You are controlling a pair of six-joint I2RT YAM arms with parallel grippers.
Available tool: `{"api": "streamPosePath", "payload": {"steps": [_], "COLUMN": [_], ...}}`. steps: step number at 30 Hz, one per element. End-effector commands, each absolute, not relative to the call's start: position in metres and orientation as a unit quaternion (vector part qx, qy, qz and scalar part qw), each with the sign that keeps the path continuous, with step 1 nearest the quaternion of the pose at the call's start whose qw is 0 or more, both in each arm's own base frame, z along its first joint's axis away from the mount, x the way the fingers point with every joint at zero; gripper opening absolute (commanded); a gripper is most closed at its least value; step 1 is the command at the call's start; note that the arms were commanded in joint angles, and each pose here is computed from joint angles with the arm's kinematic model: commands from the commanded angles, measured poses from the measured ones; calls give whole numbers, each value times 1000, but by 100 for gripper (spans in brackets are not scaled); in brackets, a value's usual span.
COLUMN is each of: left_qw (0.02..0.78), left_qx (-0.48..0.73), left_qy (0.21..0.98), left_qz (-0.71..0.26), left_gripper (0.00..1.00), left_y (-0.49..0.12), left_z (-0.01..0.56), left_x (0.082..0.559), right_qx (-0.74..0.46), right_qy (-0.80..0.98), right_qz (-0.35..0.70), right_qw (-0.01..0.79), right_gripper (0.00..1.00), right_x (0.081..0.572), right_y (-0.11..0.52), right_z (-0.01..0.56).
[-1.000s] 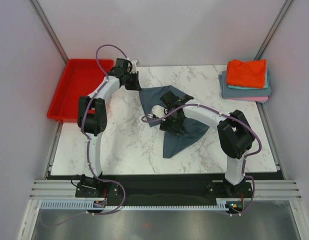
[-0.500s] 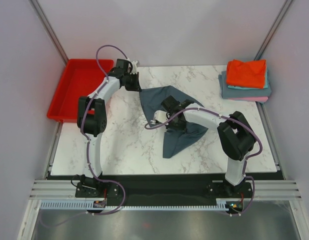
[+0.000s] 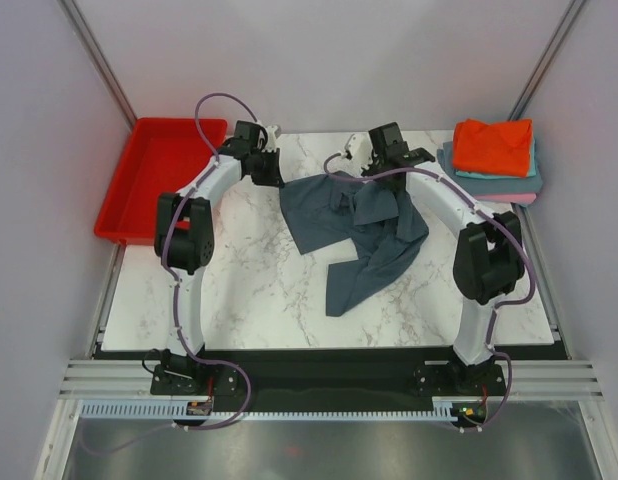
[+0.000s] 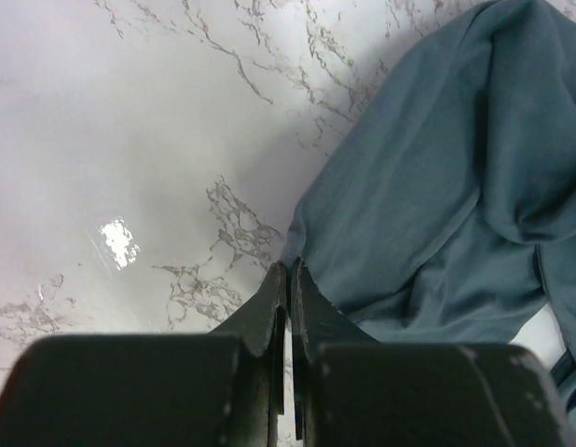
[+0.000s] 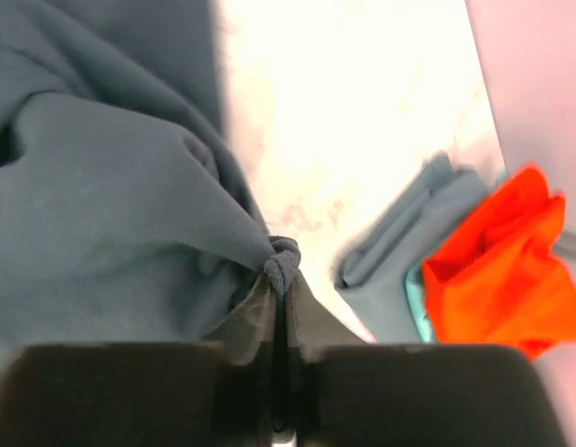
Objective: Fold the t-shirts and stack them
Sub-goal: Flatten the tshirt out
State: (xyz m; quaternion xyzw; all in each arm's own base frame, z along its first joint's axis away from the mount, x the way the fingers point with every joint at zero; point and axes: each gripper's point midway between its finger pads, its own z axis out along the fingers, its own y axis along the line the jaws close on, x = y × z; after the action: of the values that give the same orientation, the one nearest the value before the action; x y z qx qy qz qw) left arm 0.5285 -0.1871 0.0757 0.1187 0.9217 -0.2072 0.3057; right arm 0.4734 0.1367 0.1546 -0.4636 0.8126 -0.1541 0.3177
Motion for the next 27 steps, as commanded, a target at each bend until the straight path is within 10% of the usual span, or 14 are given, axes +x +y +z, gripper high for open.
{"api": "streamPosePath", "payload": {"steps": [1,3,6,19,27], "left_qw": [348,348,350,344,337], "left_qx": [133,134,135,136,154], "left_qy": [906,906,906,907,908], "left_qz": [-201,-198,-196,-204,-194], "left_gripper": [2,2,2,2,2], "left_y": [-187,-186,-185,-187,-197], "left_z": [120,120,122,122,115], "left_x": [529,529,528,522,512], "right_qx": [-426,-401,-388,-242,-123], "right_qy": [829,837,834,890,898], "right_qz": [-219,-225,-176,253,369], "right_qw": [290,297,349,291,207], "right_gripper": [19,50,62,59,57], "right_x": [498,502,496,371,385], "right_y": [96,86,103,152,126], "right_z": [137,139,172,179,127]}}
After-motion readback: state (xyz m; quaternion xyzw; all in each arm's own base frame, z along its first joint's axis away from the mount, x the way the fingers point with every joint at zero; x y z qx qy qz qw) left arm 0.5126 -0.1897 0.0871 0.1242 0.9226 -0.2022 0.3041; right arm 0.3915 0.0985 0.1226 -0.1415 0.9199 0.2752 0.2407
